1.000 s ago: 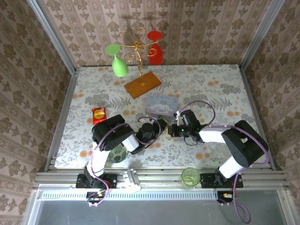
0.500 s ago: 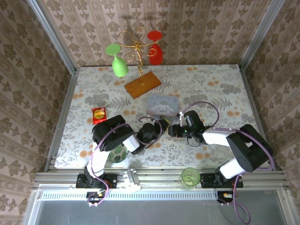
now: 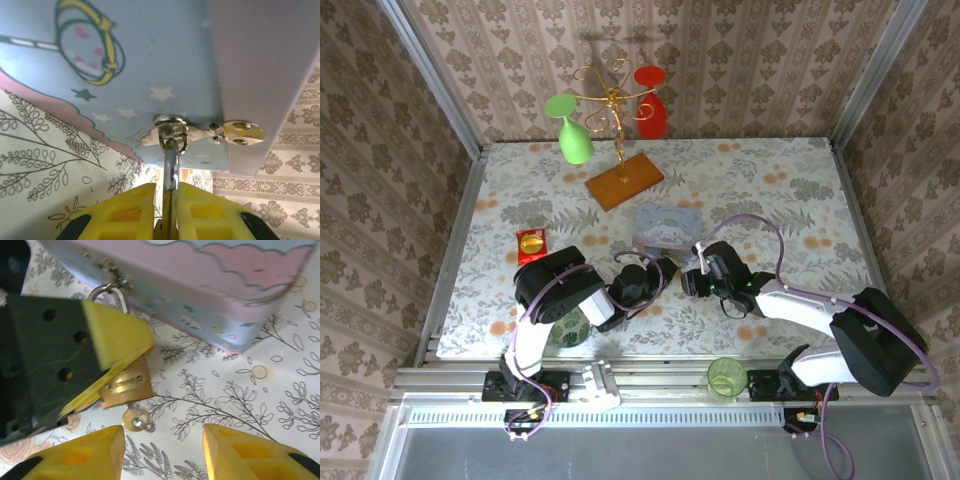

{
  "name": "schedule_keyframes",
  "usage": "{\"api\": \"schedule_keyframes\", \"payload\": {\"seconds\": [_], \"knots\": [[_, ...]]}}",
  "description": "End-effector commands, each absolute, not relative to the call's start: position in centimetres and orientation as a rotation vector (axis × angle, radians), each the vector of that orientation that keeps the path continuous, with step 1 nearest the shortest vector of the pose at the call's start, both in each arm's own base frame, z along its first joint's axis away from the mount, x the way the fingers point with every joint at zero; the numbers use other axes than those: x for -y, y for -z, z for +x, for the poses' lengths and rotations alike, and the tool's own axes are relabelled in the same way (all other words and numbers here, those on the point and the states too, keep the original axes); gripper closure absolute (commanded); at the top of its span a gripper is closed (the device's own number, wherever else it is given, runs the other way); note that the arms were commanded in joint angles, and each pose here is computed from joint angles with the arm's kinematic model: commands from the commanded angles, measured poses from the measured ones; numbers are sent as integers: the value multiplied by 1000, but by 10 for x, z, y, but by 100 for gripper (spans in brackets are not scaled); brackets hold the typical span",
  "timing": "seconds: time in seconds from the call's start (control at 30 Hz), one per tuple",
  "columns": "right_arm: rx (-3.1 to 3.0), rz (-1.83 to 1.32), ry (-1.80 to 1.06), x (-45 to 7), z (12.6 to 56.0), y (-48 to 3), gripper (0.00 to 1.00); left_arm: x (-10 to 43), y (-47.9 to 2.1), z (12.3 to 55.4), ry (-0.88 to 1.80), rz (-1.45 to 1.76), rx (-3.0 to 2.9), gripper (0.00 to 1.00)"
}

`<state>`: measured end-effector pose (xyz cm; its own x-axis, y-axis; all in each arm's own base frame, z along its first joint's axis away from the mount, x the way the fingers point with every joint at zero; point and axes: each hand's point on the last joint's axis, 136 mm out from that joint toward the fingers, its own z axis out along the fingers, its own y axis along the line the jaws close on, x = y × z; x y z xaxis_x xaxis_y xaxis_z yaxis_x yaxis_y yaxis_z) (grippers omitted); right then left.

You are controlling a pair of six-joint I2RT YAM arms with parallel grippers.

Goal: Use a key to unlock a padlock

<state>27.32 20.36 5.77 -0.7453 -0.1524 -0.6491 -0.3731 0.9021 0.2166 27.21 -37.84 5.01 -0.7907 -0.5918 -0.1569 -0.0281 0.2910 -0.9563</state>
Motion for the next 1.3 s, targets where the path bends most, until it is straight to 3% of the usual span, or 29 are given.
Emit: {"api": "schedule_keyframes", "payload": {"seconds": [0.0,0.5,0.77,0.87,0.97,1.17,1.27], "knots": [[-2391,-482,-290,-200,277,-61,55,380,-66,271,1566,-527,-2046,100],[-2356,-660,-100,-226,282,-39,63,384,-68,269,1584,-523,-2046,100],[-2271,-645,50,-229,289,-45,80,387,-66,268,1589,-526,-2054,100],[-2275,-654,39,-234,289,-42,92,388,-65,267,1593,-525,-2056,100],[-2290,-657,-39,-243,286,-38,99,389,-66,267,1597,-523,-2056,100],[-2334,-540,-353,-251,282,-39,100,389,-66,265,1602,-524,-2059,100],[-2340,-380,-702,-249,284,-47,100,388,-68,265,1606,-525,-2057,100]]}}
